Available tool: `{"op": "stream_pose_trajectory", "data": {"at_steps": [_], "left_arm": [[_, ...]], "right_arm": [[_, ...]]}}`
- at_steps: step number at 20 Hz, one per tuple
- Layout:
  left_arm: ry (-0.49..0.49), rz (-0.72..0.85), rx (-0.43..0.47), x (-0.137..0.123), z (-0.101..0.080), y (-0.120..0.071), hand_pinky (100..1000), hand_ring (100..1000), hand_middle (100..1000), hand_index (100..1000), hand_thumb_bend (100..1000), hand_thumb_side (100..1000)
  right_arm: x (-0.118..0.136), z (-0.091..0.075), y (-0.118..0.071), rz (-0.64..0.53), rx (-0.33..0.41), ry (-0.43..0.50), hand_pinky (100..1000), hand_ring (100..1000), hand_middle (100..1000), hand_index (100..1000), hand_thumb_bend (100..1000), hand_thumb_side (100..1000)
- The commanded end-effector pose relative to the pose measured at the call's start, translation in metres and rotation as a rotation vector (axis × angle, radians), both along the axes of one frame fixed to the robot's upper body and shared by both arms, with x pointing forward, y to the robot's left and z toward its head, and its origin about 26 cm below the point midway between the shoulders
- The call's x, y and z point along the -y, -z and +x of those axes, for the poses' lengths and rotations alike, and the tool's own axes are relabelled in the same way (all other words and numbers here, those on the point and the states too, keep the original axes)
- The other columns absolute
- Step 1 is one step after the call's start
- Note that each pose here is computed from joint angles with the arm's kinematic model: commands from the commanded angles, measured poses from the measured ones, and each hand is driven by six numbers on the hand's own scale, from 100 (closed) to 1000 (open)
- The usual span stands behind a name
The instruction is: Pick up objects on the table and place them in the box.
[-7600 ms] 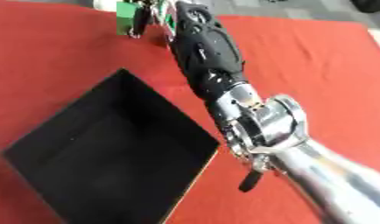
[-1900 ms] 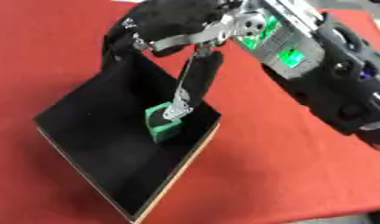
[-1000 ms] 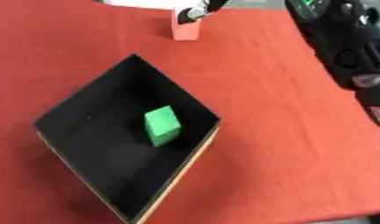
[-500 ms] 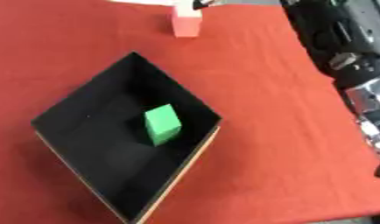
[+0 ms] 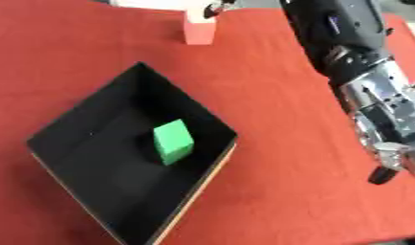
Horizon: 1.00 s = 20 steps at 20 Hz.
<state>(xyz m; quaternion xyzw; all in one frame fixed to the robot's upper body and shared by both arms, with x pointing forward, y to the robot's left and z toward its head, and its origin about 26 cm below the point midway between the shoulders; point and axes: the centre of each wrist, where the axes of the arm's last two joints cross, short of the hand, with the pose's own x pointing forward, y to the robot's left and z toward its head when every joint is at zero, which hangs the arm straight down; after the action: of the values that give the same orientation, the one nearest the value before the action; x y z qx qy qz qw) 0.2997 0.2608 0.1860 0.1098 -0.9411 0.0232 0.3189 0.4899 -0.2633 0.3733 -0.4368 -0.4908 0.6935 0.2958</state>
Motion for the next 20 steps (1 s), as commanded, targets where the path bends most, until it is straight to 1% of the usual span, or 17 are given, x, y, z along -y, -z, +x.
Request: {"op": "stream_pose_trajectory", "data": {"at_steps": [1,3,4,6,9,14,15,16,20], "left_arm": [[0.008,0.013,0.025,0.001,-0.001,-0.008,571,734,642,824,253,889],[0.010,0.013,0.025,0.001,-0.001,-0.008,570,734,642,824,253,889],[0.010,0.013,0.024,0.001,-0.001,-0.008,570,734,642,824,252,889],[0.011,0.013,0.024,0.001,-0.001,-0.008,570,733,642,824,252,889],[0.010,0.014,0.022,0.001,-0.001,-0.007,570,733,642,824,251,889],[0.013,0.014,0.022,0.001,-0.001,-0.008,570,733,642,825,251,889],[0.013,0.014,0.022,0.001,-0.001,-0.008,569,733,642,825,211,847],[0.014,0.015,0.021,0.001,-0.001,-0.008,570,733,642,825,250,891],[0.019,0.018,0.020,0.002,-0.001,-0.008,570,733,642,825,251,892]], "right_arm": [[0.002,0.001,-0.012,0.003,0.018,0.027,978,980,934,966,599,390],[0.000,0.004,-0.010,0.001,0.004,0.038,978,982,938,969,608,377],[-0.001,0.006,-0.008,-0.001,-0.007,0.046,979,983,940,973,636,330],[-0.001,0.009,-0.005,-0.001,-0.030,0.060,979,982,939,976,653,295],[0.001,0.011,-0.003,0.006,-0.057,0.083,980,981,938,980,662,282],[-0.002,0.012,-0.004,0.022,-0.065,0.098,980,981,938,982,662,278],[-0.002,0.012,-0.004,0.023,-0.065,0.099,981,983,940,988,530,297],[-0.002,0.012,-0.004,0.027,-0.067,0.106,982,985,944,993,677,252],[-0.003,0.014,-0.004,0.052,-0.084,0.149,979,983,941,993,663,263]]}}
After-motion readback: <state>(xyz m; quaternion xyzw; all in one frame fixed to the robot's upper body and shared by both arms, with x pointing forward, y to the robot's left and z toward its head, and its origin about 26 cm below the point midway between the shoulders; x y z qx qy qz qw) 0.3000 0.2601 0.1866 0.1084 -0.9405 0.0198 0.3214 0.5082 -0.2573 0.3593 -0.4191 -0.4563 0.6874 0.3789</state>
